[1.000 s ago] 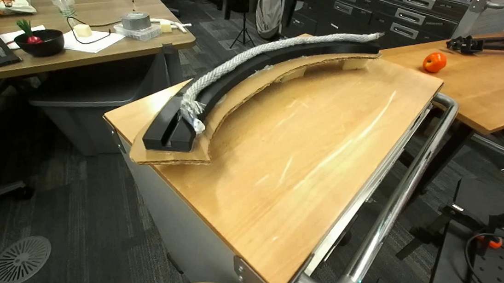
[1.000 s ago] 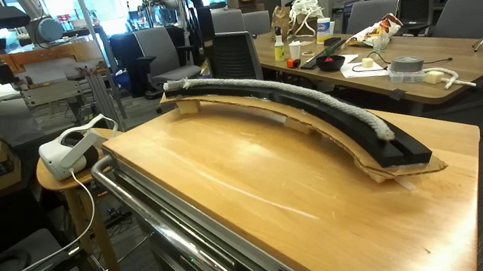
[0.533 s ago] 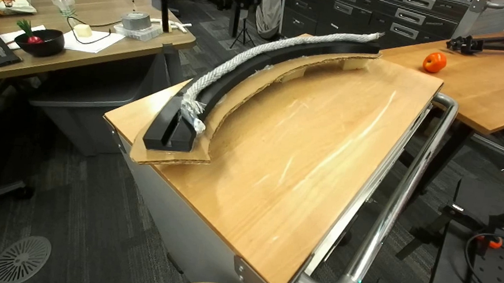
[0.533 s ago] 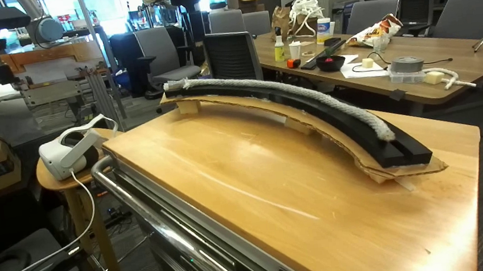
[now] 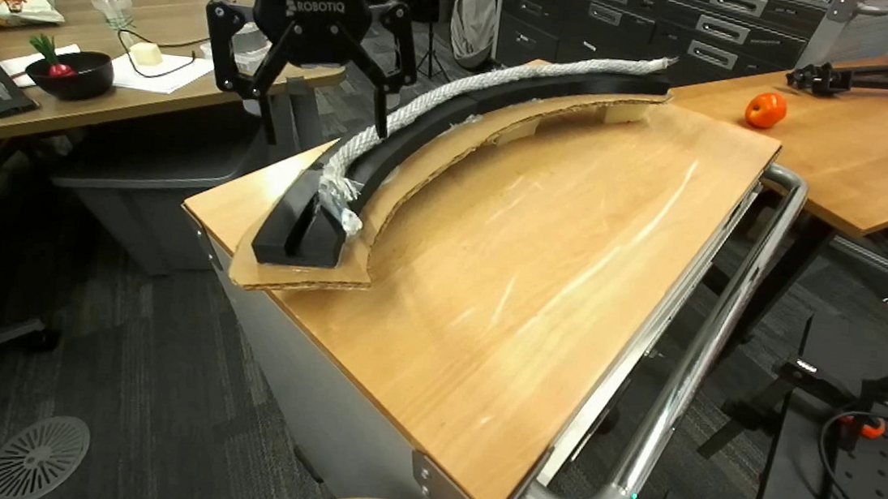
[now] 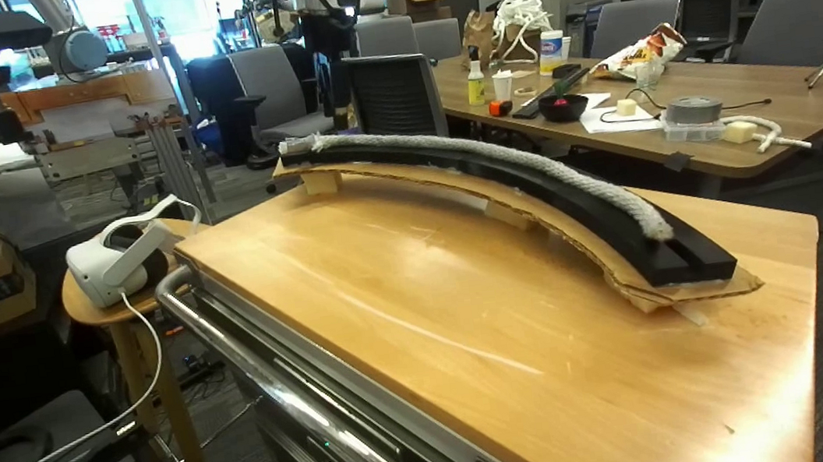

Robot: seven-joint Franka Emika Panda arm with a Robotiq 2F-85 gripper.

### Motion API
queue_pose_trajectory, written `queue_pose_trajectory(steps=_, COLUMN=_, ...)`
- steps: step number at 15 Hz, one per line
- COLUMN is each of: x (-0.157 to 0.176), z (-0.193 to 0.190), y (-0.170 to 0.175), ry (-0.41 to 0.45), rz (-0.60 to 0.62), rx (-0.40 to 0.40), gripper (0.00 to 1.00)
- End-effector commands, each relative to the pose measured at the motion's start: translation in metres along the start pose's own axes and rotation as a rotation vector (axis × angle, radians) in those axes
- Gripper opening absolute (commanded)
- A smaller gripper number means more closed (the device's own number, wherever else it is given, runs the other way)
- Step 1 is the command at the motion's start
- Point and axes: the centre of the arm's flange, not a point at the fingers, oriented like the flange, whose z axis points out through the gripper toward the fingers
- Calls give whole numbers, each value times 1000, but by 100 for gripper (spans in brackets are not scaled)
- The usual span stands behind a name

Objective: Pick up the rope and put it on the table

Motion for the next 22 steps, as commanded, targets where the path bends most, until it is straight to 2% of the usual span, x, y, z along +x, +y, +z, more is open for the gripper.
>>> queue_pose_trajectory(steps=1, x=14, z=-4, y=-22, ry=-34, rz=36, rx=-17, gripper=100)
queue_pose_trajectory(steps=2, x=14, z=-1, y=-22, ry=-43, rz=42, rx=-26, gripper=98)
queue_pose_trajectory(steps=3, x=15, z=1, y=-22, ry=-49, rz=51, rx=-33, gripper=91)
queue_pose_trajectory(steps=4, x=16, z=3, y=-22, ry=-56, rz=59, rx=-41, gripper=75)
queue_pose_trajectory(steps=5, x=17, z=5, y=-22, ry=-62, rz=68, rx=-44, gripper=69)
queue_pose_trajectory(steps=8, x=19, z=9, y=-20, ry=-77, rz=93, rx=-49, gripper=42)
queue_pose_trajectory(steps=13, x=27, z=9, y=-11, ry=-107, rz=153, rx=-24, gripper=5)
queue_pose_trajectory(steps=15, x=29, z=4, y=-1, ry=-101, rz=180, rx=-13, gripper=0)
queue_pose_trajectory(steps=18, x=25, z=-15, y=24, ry=-61, rz=216, rx=-9, gripper=2)
queue_pose_trajectory(steps=22, x=-9, z=-44, y=65, ry=-40, rz=293, rx=16, gripper=3)
